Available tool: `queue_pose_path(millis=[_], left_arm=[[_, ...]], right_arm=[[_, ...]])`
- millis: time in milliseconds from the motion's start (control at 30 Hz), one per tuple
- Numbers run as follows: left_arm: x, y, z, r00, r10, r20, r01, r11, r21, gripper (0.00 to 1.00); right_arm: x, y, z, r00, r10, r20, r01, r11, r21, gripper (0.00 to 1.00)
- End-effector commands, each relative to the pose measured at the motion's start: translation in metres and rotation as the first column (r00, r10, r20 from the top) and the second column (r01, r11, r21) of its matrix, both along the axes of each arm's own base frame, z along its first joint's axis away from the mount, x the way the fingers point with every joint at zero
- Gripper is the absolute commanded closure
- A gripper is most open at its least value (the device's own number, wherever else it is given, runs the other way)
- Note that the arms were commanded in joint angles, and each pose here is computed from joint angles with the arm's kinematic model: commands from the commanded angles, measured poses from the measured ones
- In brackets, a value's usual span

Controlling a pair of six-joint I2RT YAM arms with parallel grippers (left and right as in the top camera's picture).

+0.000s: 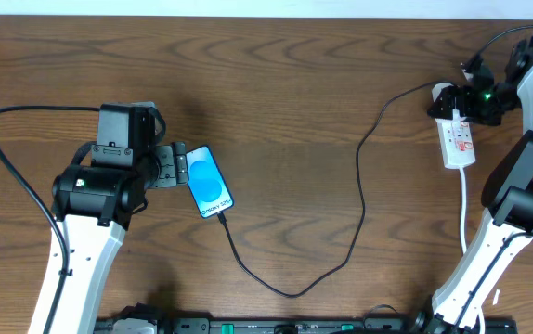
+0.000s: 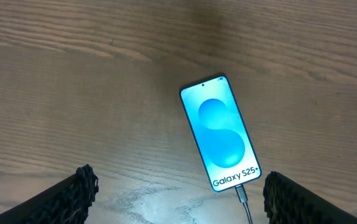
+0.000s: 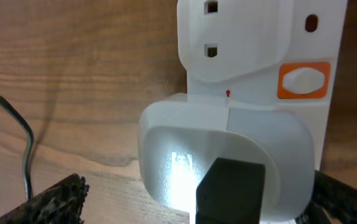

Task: Plug charger to phone and switch on socket

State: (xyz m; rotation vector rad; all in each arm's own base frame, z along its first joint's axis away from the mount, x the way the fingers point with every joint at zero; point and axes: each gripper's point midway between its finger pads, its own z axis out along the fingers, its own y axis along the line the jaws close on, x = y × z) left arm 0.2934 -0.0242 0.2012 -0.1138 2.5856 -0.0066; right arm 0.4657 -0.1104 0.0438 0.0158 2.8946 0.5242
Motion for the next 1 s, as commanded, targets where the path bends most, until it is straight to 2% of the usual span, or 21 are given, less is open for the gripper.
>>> queue_pose_path(millis=[0,467,967], left_arm=[[0.002,0.002,0.006,1.0,0.0,0.014,0.0,1.0,0.02,0.12],[0.002,0.002,0.006,1.0,-0.001,0.014,0.0,1.0,0.02,0.12],[0.002,0.002,0.006,1.0,0.0,0.014,0.0,1.0,0.02,0.12]], right_arm=[[-0.008,0.004,0.004,0.998,-0.007,-0.057,0.005,1.0,-0.021,0.01],[0.001,-0.002,0.02,1.0,-0.008,-0.022,0.007,0.999,-0.049,0.01],[-0.005,0.02,-0.001,0.998,-0.001,-0.064,0.001,1.0,-0.005,0.01]])
